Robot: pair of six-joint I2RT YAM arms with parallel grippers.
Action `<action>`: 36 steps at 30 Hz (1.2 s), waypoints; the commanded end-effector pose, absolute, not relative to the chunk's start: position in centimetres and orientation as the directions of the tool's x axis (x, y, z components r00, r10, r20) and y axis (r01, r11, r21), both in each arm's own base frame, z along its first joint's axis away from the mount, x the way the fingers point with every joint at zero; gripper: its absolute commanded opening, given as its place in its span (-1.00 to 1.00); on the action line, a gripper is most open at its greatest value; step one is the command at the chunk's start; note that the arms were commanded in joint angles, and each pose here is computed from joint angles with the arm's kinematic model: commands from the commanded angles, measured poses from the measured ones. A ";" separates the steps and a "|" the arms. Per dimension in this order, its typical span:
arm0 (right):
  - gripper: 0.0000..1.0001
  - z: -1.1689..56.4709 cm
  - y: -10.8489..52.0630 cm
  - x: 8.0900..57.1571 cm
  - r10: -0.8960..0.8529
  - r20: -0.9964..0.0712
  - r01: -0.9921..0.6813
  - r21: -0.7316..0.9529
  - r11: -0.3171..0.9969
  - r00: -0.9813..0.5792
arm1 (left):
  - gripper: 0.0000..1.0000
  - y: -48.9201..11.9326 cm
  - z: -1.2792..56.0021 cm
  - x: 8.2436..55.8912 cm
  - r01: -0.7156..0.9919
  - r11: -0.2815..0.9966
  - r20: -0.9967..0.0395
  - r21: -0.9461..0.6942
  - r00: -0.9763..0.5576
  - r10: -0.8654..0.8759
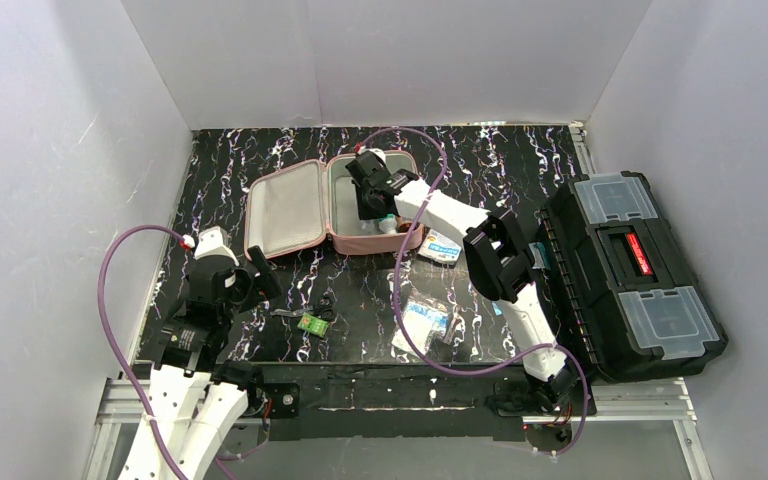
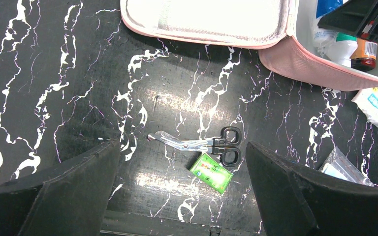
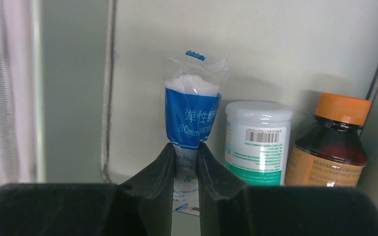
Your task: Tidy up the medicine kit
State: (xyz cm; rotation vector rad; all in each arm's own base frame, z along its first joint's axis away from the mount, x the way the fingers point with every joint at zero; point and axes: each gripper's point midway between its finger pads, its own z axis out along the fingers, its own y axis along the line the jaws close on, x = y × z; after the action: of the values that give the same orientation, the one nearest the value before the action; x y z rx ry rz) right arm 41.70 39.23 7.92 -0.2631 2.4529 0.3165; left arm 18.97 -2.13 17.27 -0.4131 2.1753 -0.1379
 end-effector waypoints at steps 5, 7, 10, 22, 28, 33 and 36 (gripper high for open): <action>-0.68 8.2 37.4 42.0 -0.074 -0.643 -0.211 0.138 0.968 -0.762 | 0.99 -2.0 17.6 19.1 -0.243 0.940 -0.767 -0.239 -0.546 -0.336; -0.53 8.7 36.8 42.4 -0.062 -0.652 -0.202 0.142 0.969 -0.756 | 0.99 -2.0 17.6 19.1 -0.243 0.940 -0.767 -0.238 -0.548 -0.335; -0.30 9.9 37.1 41.8 -0.070 -0.668 -0.223 0.147 0.964 -0.741 | 0.99 -2.0 17.5 19.1 -0.244 0.941 -0.766 -0.235 -0.550 -0.334; 0.39 16.1 35.3 40.3 -0.057 -0.732 -0.261 0.168 0.951 -0.679 | 0.99 -2.1 17.4 19.2 -0.241 0.942 -0.762 -0.232 -0.557 -0.330; 0.65 18.6 33.2 37.9 -0.043 -0.765 -0.288 0.190 0.939 -0.643 | 0.99 -2.2 17.3 19.1 -0.237 0.944 -0.756 -0.227 -0.568 -0.325; 0.95 19.2 30.2 35.4 -0.013 -0.774 -0.263 0.199 0.944 -0.633 | 0.99 -2.1 17.3 19.1 -0.242 0.944 -0.756 -0.225 -0.568 -0.326; 0.97 19.4 28.3 33.6 0.020 -0.765 -0.221 0.211 0.952 -0.644 | 0.99 -2.0 17.3 19.0 -0.249 0.942 -0.753 -0.224 -0.569 -0.330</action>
State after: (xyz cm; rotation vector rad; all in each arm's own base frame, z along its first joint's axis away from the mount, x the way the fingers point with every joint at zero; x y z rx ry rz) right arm 34.54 30.11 17.12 -0.2263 2.3042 0.3441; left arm 19.10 -2.21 16.80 -0.4074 2.2034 -0.1283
